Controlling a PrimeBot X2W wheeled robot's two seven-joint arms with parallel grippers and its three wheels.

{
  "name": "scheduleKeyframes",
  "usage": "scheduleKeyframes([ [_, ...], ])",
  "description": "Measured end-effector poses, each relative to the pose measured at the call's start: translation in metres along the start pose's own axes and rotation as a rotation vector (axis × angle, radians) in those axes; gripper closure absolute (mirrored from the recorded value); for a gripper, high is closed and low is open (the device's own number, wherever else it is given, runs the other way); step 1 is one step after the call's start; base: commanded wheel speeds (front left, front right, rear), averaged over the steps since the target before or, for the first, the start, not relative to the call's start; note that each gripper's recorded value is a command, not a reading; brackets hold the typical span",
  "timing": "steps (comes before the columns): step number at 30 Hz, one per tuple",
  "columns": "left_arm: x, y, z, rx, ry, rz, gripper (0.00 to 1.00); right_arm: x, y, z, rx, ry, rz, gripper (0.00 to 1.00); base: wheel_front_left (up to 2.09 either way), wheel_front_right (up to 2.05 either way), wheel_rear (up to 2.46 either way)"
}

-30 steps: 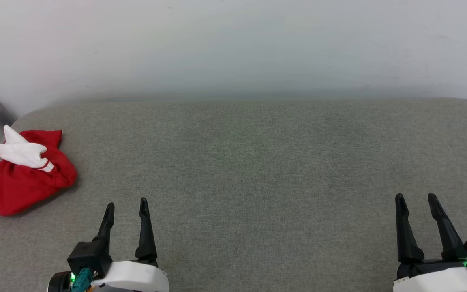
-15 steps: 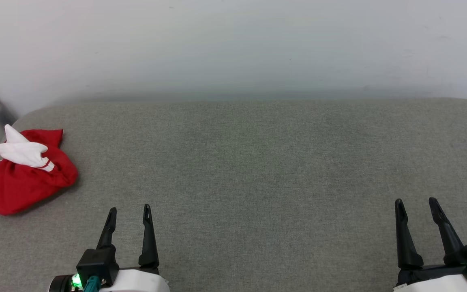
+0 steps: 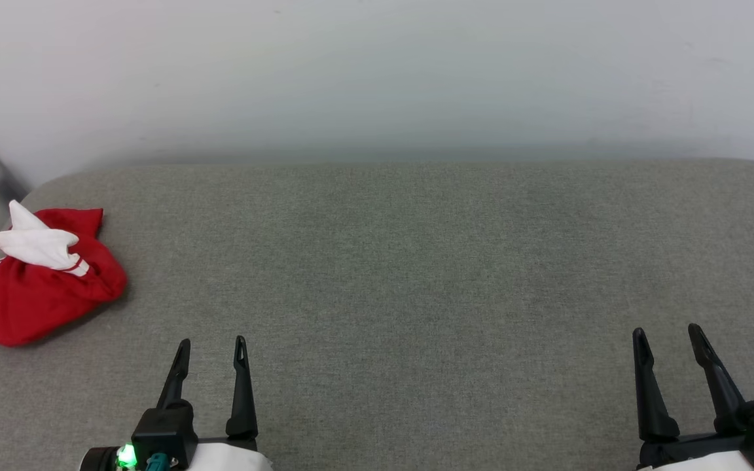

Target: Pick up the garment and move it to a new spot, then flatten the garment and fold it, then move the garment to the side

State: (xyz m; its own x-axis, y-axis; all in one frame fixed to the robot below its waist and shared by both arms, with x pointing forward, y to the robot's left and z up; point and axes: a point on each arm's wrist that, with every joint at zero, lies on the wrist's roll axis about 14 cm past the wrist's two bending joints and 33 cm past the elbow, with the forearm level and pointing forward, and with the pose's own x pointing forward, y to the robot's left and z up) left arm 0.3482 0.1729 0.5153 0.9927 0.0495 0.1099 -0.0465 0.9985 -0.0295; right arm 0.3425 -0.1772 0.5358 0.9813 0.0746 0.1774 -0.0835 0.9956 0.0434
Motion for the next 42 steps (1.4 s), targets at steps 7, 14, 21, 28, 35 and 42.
scheduleKeyframes([
  [7, 0.000, 0.001, -0.002, -0.011, 0.006, 0.001, 0.00, 0.000, -0.001, -0.002, 0.022, 0.006, -0.007, 0.00, 0.00, 0.00, 0.00],
  [14, 0.000, 0.001, -0.003, -0.022, 0.012, 0.003, 0.00, -0.001, -0.002, -0.006, 0.036, 0.015, -0.011, 0.00, 0.00, 0.00, 0.00],
  [21, -0.001, 0.002, -0.003, -0.027, 0.012, 0.007, 0.00, -0.001, -0.001, -0.006, 0.042, 0.016, -0.010, 0.00, 0.00, 0.00, 0.00],
  [28, -0.005, 0.009, -0.003, -0.024, 0.012, 0.031, 0.00, 0.002, 0.005, -0.008, 0.046, 0.020, 0.011, 0.00, 0.00, 0.00, 0.00],
  [35, -0.015, 0.032, -0.001, -0.012, 0.009, 0.110, 0.00, 0.011, 0.024, -0.011, 0.056, 0.028, 0.072, 0.00, 0.00, 0.00, 0.00],
  [42, -0.034, 0.064, 0.002, 0.000, 0.004, 0.221, 0.00, 0.024, 0.053, -0.014, 0.070, 0.031, 0.166, 0.00, 0.00, 0.00, 0.00],
])
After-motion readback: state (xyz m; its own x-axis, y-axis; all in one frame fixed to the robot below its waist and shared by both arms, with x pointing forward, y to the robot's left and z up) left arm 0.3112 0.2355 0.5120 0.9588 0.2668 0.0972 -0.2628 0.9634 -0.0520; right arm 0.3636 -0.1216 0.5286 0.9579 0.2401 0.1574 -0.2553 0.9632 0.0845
